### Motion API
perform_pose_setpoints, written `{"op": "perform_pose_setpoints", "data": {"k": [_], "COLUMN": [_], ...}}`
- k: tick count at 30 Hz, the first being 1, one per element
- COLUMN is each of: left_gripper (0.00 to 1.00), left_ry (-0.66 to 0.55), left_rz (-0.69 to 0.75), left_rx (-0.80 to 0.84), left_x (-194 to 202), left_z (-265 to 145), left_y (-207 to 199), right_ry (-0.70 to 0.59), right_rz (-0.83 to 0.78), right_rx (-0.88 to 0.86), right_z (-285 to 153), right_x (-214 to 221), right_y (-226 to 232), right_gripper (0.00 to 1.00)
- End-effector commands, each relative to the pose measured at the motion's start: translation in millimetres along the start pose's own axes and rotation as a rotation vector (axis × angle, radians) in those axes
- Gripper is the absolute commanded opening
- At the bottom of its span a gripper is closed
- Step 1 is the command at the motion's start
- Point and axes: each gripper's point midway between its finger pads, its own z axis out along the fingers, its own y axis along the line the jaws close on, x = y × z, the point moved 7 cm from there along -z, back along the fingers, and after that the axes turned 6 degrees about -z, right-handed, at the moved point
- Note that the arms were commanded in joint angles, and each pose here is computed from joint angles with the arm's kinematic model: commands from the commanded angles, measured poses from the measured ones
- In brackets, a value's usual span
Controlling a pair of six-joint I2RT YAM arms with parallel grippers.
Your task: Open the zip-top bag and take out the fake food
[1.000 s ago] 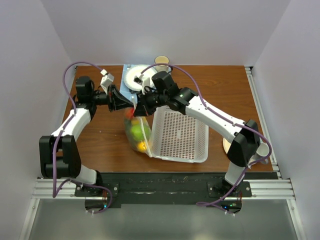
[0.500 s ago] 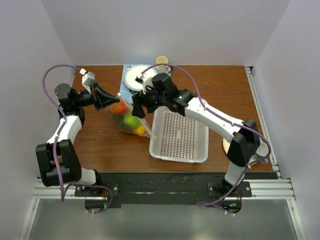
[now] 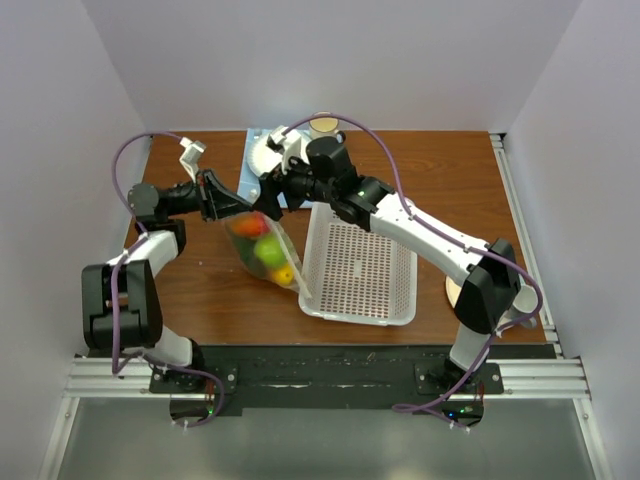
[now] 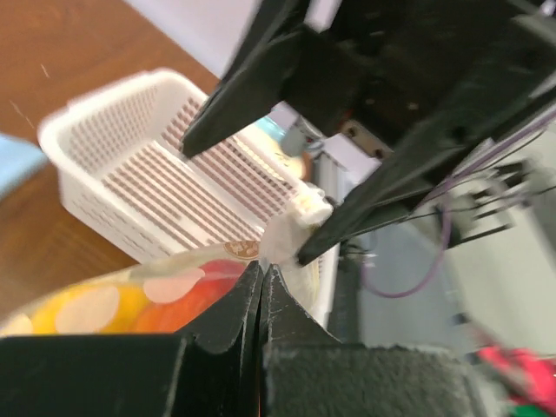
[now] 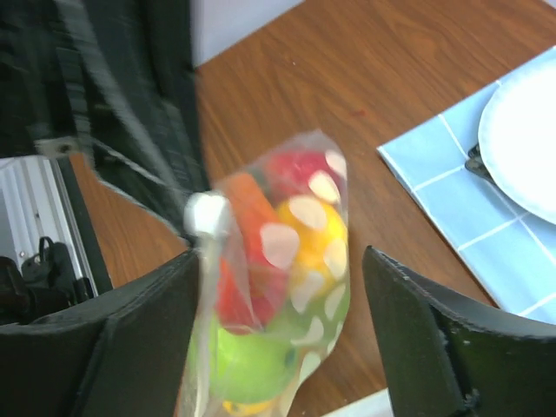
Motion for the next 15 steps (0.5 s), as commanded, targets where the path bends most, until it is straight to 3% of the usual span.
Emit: {"op": "perform_pose_setpoints", "data": {"k": [1,15], "left_gripper": [0.0,0.0], "left_ry": [0.212,0.217], "left_rz": [0.336,0.342], "left_rx": [0.03,0.039], "left_x": [17.2,13.5], "left_z": [-7.9,-4.7], "left_y": [-17.4,-14.3], "right_ry": [-0.175,-0.116], "right_rz": [-0.039,0.043], "right_rx": [-0.046,-0.089], "right_z": [-9.5,0.6], "right_x": [-48.0,-31.8], "right_y": [6.6,9.9], "right_gripper": [0.73,0.55]}}
